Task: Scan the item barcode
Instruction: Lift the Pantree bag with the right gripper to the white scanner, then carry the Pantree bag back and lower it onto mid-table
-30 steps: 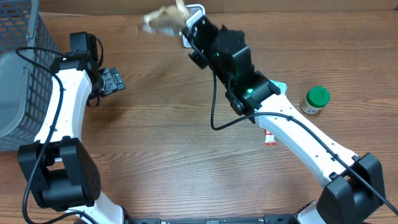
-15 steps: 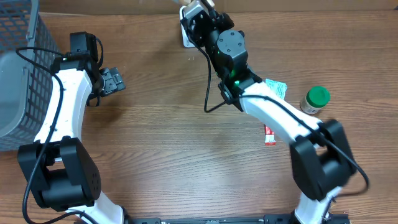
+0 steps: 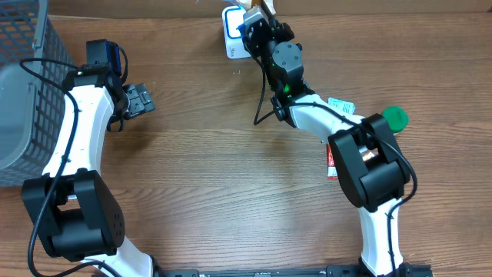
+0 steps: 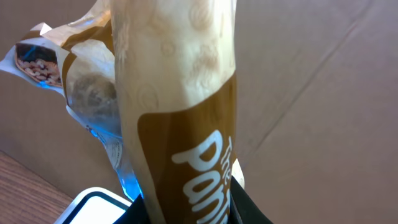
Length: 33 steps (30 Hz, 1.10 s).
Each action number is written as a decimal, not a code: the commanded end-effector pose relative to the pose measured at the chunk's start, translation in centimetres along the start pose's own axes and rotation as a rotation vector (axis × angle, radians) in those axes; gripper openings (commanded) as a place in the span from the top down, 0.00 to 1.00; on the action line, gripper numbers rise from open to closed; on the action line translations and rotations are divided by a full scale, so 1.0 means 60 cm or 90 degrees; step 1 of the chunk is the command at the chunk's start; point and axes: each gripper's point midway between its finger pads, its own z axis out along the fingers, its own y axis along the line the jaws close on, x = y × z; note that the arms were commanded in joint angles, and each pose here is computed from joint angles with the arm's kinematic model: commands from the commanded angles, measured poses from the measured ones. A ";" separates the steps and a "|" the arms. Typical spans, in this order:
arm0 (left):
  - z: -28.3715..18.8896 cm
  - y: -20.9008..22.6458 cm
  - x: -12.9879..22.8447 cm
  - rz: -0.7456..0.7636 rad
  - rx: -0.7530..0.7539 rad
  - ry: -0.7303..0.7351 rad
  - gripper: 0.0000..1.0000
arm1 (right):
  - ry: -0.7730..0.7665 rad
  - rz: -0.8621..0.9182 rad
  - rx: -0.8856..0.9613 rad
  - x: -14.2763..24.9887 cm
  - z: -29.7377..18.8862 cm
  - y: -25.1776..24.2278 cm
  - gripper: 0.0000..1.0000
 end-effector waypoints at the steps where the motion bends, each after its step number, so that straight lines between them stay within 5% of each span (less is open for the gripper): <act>1: 0.002 0.004 -0.001 0.013 -0.007 -0.001 0.00 | -0.015 0.017 0.008 -0.008 0.027 0.001 0.96; 33: 0.002 0.004 -0.001 0.013 -0.007 -0.001 0.00 | 0.203 0.061 -0.115 0.156 0.015 0.122 0.96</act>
